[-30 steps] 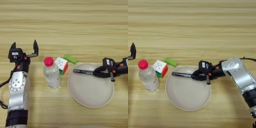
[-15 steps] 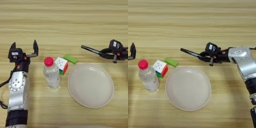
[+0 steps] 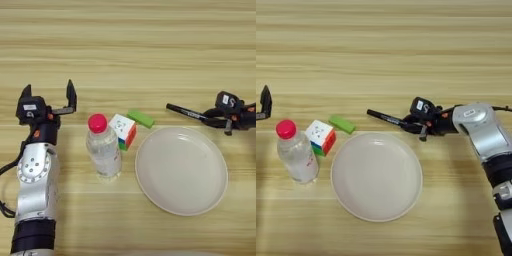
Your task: Move the objects on the table
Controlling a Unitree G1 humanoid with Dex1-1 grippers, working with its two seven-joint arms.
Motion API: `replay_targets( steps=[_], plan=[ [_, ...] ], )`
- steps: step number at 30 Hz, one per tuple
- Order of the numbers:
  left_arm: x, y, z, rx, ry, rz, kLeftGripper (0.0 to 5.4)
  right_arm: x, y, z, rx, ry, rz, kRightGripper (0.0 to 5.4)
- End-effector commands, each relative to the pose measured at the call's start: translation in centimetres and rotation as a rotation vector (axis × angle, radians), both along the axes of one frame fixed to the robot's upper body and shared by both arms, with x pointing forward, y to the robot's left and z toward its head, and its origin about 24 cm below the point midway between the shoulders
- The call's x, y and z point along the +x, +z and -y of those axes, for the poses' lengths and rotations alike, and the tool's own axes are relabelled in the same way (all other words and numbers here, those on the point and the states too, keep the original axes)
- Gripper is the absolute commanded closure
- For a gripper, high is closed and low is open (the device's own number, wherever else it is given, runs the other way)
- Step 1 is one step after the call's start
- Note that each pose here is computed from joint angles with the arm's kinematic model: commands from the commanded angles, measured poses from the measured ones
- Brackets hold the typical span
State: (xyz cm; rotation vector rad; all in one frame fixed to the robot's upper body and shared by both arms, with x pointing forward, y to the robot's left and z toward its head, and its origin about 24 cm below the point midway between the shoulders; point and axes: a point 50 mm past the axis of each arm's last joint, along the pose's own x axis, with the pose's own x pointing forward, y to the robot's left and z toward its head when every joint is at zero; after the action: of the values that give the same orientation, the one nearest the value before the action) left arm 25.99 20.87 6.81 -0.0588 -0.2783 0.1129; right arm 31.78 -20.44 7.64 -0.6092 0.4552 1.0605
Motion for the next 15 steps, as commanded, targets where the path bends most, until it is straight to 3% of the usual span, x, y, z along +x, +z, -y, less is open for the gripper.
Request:
replay_targets(
  steps=[1, 10, 11, 15],
  plan=[
    [0.18, 0.27, 0.07, -0.004, -0.001, 0.014, 0.0, 0.22, -1.11, -0.01, -0.03, 0.0, -0.027, 4.39],
    [0.18, 0.29, 0.06, -0.003, -0.001, 0.014, 0.0, 0.11, -1.87, 0.1, -0.039, 0.008, -0.053, 4.39],
    [0.19, 0.29, 0.07, -0.003, -0.001, 0.014, 0.0, 0.11, -1.86, 0.1, -0.038, 0.009, -0.052, 4.02],
    [0.19, 0.28, 0.08, -0.004, -0.001, 0.014, 0.0, 0.23, -1.69, 0.05, -0.033, 0.008, -0.044, 3.64]
  ],
)
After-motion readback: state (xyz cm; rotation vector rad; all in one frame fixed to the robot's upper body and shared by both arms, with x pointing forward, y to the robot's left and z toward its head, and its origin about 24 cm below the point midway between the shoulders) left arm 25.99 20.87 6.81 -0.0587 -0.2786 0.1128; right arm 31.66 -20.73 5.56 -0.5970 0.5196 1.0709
